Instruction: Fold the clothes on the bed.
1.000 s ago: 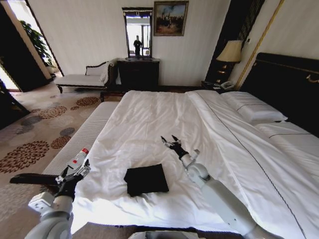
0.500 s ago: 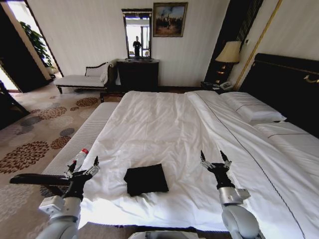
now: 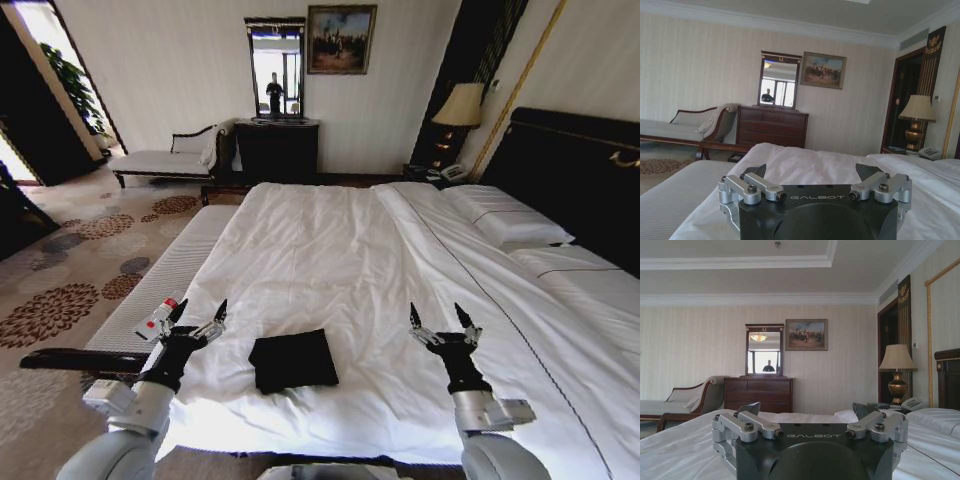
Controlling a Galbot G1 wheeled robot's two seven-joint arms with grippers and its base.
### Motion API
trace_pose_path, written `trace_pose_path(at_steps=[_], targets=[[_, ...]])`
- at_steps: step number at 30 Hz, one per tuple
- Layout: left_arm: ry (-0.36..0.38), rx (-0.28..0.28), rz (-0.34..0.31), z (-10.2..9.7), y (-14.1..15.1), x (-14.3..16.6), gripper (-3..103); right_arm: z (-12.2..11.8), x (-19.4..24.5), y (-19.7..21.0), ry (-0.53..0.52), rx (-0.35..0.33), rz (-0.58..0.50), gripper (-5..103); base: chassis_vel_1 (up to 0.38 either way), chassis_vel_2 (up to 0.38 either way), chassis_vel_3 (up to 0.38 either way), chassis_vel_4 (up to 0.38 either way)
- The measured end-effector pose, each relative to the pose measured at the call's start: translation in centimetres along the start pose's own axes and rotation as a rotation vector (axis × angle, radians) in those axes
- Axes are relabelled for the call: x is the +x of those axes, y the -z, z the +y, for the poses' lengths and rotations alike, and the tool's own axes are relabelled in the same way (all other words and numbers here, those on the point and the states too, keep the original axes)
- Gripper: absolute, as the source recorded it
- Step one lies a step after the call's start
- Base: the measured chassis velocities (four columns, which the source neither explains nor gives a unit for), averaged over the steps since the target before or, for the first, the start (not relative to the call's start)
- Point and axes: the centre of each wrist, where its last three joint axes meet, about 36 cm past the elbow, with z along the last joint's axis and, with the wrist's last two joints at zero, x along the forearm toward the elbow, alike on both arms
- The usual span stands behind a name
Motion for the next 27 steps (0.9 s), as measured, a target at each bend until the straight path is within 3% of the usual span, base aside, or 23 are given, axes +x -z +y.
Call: trace_pose_path(at_steps=[27], targets=[[0.007, -0.003, 0.0, 0.03, -0.06, 0.04, 100, 0.06, -0.1, -0.28, 0.004, -0.008, 0.004, 100, 0.0, 0.0, 0.0, 0.0]])
